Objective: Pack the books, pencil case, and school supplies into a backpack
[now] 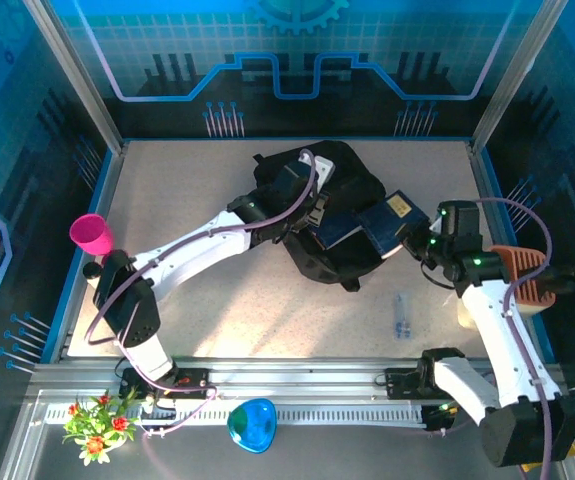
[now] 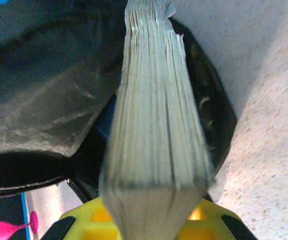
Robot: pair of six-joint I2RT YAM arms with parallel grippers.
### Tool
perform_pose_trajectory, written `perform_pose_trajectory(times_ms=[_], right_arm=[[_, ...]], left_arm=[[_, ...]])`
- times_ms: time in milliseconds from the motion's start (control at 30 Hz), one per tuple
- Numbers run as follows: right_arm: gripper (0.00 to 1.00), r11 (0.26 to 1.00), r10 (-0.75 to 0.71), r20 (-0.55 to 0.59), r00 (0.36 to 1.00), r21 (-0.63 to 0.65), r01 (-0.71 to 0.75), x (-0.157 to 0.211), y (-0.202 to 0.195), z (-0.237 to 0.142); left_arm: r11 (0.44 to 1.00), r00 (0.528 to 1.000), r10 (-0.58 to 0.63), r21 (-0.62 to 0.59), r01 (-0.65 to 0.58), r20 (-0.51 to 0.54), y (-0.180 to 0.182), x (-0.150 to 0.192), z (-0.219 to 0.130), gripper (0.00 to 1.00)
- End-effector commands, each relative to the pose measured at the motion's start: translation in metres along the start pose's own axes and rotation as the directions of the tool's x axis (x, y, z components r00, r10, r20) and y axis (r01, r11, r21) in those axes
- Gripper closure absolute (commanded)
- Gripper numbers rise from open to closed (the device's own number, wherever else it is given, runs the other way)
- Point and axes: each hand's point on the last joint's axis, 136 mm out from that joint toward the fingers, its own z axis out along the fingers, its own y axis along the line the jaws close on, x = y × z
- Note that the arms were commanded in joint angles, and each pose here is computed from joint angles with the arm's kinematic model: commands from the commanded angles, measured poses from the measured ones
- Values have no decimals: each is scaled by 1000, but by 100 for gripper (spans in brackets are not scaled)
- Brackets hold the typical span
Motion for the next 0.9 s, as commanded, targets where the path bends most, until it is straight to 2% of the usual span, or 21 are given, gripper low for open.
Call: perform_pose_trajectory(times_ms=[0,200,633,867], right_arm=[[94,996,28,-44,999,-80,-32,10,23,14],[94,991,50,-98,994,-123,-62,23,37,38],[94,993,88,-148,985,-60,-98,35,23,116],[92,995,52,-201,978,-76,-69,39,33,150]], left_arm=[[997,986,-29,75,17,163,-14,-44,-27,100],[993,985,-34,116,14,172,-20,-42,-31,100],[988,985,-56,154,31,165,-24,-39,-38,100],[986,985,-70,157,45,157,-24,-37,-39,100]])
